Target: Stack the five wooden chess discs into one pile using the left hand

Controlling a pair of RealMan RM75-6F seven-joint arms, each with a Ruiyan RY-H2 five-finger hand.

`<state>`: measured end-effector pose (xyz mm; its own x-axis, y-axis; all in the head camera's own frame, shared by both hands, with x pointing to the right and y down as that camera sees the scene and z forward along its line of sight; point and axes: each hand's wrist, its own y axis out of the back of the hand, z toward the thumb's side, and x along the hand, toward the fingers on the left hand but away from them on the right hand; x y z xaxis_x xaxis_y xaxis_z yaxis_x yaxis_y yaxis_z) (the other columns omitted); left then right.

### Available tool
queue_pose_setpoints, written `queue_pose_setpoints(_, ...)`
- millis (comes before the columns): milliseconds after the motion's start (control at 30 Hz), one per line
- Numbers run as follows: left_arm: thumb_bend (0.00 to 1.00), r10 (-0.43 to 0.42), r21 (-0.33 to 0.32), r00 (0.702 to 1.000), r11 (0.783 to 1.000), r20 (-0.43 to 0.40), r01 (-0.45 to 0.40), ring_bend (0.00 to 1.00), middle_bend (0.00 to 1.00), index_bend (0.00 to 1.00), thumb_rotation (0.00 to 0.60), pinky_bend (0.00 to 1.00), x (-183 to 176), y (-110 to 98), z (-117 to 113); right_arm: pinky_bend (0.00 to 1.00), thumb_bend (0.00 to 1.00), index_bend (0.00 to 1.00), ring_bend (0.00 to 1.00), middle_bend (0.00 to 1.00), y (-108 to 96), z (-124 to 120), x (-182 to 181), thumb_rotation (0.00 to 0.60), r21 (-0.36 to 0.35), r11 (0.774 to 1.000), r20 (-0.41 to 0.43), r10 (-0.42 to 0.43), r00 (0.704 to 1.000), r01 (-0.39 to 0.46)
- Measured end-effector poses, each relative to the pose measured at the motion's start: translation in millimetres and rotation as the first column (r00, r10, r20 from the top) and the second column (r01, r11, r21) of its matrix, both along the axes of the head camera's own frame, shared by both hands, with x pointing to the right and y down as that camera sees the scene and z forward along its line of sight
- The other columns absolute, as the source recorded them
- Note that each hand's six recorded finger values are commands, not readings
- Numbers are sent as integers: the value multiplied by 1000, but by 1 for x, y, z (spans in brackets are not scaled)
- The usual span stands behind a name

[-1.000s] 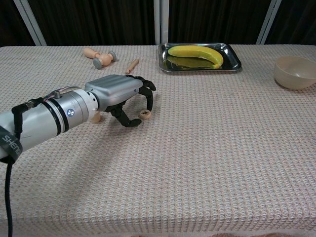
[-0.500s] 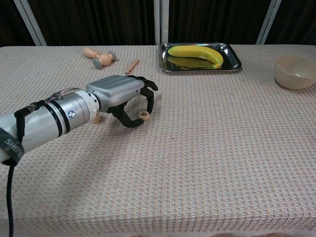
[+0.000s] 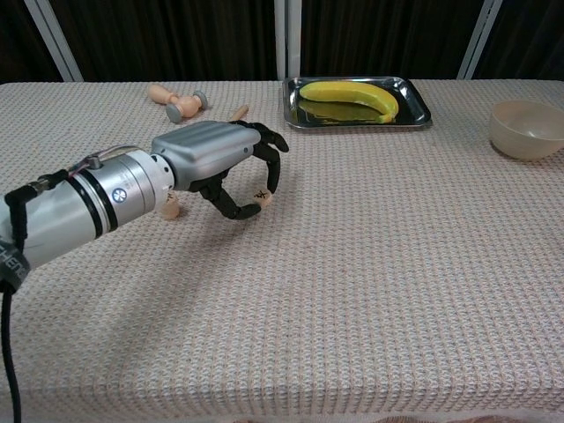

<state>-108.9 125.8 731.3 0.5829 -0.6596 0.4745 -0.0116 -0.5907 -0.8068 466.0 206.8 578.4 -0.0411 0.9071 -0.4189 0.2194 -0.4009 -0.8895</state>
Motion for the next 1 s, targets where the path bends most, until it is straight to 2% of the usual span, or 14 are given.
queue_pose_setpoints(200, 337, 7, 54, 1000, 999, 17, -7, 0, 110, 478, 600, 0, -18, -8, -26, 0, 163, 0, 0, 0, 0, 0, -2, 600, 1, 1000, 3, -6, 1000, 6)
queue_pose_setpoints(367, 338, -15, 57, 997, 998, 80, 11, 0, 110, 478, 600, 0, -55, -7, -39, 0, 171, 0, 0, 0, 0, -4, -3, 600, 20, 1000, 8, -9, 1000, 8)
queue_pose_setpoints(600, 338, -39, -1, 992, 999, 117, 39, 0, 110, 476, 600, 0, -85, 4, -31, 0, 172, 0, 0, 0, 2, -4, -8, 600, 21, 999, 2, -27, 1000, 27)
queue_pose_setpoints(1000, 338, -63, -11, 990, 998, 130, 65, 0, 110, 475, 600, 0, -103, 7, -18, 0, 171, 0, 0, 0, 3, 2, -9, 600, 4, 1000, -9, -29, 1000, 29)
